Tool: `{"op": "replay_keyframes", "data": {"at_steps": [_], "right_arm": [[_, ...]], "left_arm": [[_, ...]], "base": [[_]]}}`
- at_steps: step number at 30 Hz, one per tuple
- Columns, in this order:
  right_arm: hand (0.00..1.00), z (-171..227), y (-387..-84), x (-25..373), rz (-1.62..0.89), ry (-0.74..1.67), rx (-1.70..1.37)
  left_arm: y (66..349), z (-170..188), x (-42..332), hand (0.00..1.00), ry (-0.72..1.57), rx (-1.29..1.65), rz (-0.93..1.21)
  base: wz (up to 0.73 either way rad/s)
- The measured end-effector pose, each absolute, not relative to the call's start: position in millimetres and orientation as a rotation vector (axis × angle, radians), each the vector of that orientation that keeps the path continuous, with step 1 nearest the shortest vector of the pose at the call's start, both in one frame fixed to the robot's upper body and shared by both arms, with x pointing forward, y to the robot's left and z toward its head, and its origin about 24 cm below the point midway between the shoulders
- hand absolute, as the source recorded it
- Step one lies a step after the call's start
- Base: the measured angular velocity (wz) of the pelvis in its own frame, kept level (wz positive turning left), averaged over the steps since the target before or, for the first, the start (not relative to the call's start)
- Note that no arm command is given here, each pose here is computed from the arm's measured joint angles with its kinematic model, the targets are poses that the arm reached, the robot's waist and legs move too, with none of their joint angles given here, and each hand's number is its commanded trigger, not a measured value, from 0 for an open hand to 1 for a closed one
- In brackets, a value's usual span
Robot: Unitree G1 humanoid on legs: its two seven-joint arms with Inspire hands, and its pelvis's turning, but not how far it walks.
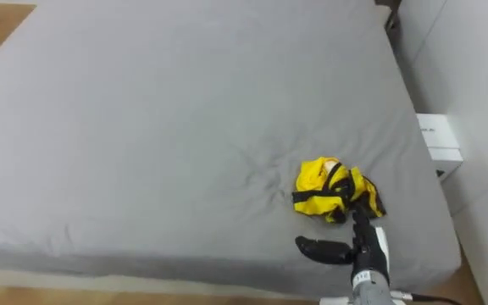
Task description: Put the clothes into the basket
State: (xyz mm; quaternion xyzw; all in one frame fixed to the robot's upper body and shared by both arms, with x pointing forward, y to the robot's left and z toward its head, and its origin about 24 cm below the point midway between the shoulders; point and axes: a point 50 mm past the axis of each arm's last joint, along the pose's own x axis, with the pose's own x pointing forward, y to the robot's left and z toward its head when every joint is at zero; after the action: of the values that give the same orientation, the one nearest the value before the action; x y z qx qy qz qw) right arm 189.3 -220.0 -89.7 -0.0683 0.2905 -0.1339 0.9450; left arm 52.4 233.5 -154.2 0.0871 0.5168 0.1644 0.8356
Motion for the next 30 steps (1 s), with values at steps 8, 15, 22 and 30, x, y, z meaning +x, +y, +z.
{"op": "replay_keyframes", "data": {"at_steps": [8,15,22,30], "right_arm": [[0.0,-50,-230,206,-0.317,0.393,-0.26],[0.0,-45,-233,209,-0.356,0.368,-0.289],[0.0,-55,-228,230,-0.336,0.439,-0.309],[0.0,-83,-232,237,-0.359,0.654,-0.312]], "left_arm": [[235,-155,47,0.0,1.117,0.156,0.326],[234,-157,45,0.0,1.159,0.153,0.321],[232,-156,75,0.0,1.14,0.153,0.289],[228,-155,93,0.0,1.133,0.196,0.228]], "base": [[-0.16],[0.01],[0.11],[0.23]]}}
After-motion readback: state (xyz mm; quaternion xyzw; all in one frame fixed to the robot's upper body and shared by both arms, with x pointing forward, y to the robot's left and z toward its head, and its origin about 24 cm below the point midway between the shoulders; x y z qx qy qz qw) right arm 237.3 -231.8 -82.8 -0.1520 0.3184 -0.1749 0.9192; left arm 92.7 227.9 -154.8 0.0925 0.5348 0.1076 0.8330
